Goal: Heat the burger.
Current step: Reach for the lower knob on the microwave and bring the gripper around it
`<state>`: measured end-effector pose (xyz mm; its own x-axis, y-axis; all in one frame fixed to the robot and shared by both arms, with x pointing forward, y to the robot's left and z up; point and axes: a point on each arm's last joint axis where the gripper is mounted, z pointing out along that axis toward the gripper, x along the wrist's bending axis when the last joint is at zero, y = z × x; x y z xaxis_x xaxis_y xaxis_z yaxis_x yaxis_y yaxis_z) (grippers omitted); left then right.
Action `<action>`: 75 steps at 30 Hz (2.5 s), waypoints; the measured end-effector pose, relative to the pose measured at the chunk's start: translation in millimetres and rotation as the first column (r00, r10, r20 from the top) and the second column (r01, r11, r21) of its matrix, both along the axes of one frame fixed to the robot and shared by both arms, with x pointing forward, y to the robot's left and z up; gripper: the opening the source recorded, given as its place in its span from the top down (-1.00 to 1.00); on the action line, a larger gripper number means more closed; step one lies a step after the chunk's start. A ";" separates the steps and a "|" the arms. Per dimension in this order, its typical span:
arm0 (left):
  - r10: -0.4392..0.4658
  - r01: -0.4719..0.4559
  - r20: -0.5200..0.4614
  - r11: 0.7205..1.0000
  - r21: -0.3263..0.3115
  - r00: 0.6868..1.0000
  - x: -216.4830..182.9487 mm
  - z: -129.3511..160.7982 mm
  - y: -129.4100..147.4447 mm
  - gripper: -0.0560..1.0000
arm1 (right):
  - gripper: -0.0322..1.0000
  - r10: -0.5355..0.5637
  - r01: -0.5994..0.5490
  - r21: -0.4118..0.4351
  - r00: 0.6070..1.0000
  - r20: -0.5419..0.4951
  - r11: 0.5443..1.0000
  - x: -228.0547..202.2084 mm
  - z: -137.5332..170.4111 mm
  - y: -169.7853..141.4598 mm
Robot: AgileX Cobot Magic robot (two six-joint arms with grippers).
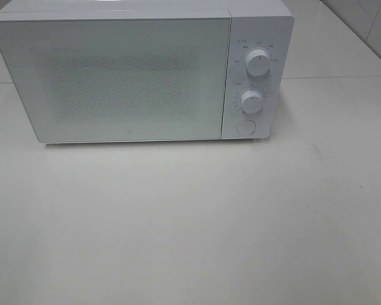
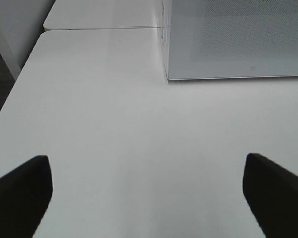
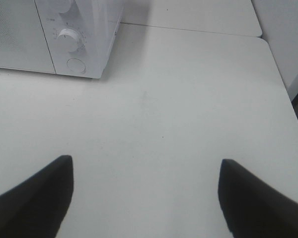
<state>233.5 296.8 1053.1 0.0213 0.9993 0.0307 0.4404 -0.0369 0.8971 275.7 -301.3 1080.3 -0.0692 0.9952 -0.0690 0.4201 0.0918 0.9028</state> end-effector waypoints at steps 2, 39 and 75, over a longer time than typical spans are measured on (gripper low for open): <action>0.000 0.000 0.000 1.000 0.000 1.000 0.0 0.0 0.0 -0.92 | -0.55 0.002 -0.002 -0.001 1.000 0.000 1.000 4.8 0.9 0.8; 0.000 0.000 0.001 1.000 0.000 1.000 0.0 0.1 0.0 -0.92 | -0.55 0.096 -0.094 -0.025 0.989 0.116 0.995 146.8 -18.9 25.5; 0.000 0.000 0.001 1.000 0.000 1.000 0.0 0.1 0.0 -0.92 | -0.55 -0.058 0.058 0.011 0.934 0.351 0.998 171.5 -105.3 66.2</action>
<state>233.5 296.8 1053.2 0.0212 0.9993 0.0307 0.4395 -0.0369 0.8975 447.2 -235.1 975.0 0.0173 0.9968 -0.0776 0.0808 0.0760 0.9938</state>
